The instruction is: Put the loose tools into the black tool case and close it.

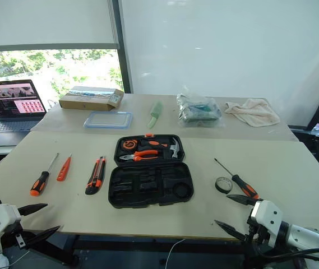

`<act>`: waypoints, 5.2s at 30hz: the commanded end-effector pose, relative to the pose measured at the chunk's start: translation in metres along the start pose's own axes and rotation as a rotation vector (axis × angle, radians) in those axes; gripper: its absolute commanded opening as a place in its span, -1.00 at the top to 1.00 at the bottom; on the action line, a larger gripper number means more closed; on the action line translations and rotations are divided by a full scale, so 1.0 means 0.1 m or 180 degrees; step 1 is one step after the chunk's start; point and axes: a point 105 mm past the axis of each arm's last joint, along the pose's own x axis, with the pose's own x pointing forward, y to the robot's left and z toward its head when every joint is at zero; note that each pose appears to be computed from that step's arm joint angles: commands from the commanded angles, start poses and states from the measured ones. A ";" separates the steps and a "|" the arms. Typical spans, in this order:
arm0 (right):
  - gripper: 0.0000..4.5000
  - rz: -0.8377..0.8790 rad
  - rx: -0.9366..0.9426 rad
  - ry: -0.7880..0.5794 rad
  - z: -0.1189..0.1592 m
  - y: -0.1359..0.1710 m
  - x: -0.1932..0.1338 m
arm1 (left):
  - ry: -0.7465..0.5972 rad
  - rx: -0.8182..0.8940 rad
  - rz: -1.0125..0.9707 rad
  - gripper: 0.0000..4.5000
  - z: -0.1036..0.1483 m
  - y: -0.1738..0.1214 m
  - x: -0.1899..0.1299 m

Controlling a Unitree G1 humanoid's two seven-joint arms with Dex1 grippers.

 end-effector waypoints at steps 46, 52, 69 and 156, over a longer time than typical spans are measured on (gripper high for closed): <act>-1.00 -0.0055 -0.0061 -0.1498 1.14 0.13 0.50 | -0.0630 -0.1205 0.0747 0.65 0.83 1.46 0.19; -1.00 -0.0197 -0.0054 -0.1289 1.00 0.04 0.36 | -0.0320 0.0457 -0.1193 0.65 1.37 0.63 0.85; -1.00 -0.0407 0.0101 -0.1050 0.82 0.19 0.23 | 0.0132 0.1458 -0.1753 0.65 1.73 -0.04 2.15; -1.00 -0.1936 0.0690 0.0244 -0.13 0.21 -1.09 | -0.0945 0.0070 -0.1099 -0.91 0.85 0.49 0.96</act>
